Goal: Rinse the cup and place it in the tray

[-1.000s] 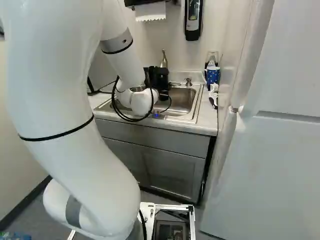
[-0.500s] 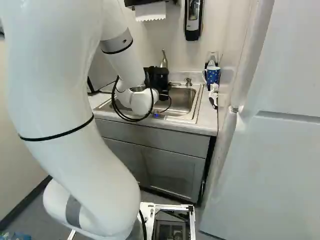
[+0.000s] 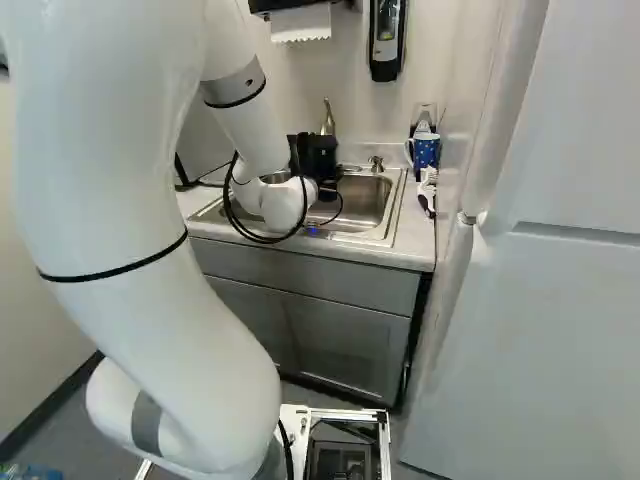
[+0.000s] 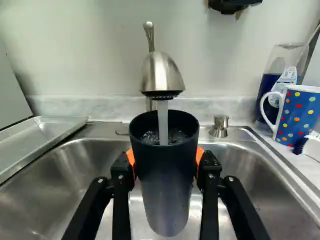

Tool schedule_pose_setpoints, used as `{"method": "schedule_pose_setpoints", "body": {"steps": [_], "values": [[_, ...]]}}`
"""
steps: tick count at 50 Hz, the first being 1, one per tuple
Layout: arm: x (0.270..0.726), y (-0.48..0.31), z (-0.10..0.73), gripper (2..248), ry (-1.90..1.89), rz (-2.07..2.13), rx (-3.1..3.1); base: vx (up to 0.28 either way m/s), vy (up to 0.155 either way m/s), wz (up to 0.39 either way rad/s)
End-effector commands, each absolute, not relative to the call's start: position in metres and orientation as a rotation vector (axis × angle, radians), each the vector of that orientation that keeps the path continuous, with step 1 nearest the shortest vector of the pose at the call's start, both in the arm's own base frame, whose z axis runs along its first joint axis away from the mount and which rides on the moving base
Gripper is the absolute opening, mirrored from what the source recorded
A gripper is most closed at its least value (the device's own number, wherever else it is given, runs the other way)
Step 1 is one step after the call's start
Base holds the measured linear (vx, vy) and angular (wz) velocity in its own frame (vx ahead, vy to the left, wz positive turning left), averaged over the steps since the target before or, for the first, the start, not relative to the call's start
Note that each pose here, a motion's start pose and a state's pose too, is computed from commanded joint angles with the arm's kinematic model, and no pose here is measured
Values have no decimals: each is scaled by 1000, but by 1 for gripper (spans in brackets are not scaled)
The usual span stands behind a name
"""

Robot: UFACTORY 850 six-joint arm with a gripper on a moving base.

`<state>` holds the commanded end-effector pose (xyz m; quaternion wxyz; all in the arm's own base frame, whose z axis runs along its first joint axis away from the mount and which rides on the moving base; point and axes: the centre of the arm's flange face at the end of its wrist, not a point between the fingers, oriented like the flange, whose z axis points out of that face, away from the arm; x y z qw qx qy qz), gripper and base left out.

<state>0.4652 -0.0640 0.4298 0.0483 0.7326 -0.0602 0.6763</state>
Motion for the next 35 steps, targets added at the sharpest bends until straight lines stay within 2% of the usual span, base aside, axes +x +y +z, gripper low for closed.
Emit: {"method": "schedule_pose_setpoints", "body": {"steps": [35], "values": [[464,-50,430,125,-152,2075,2250,0,0,0]]}}
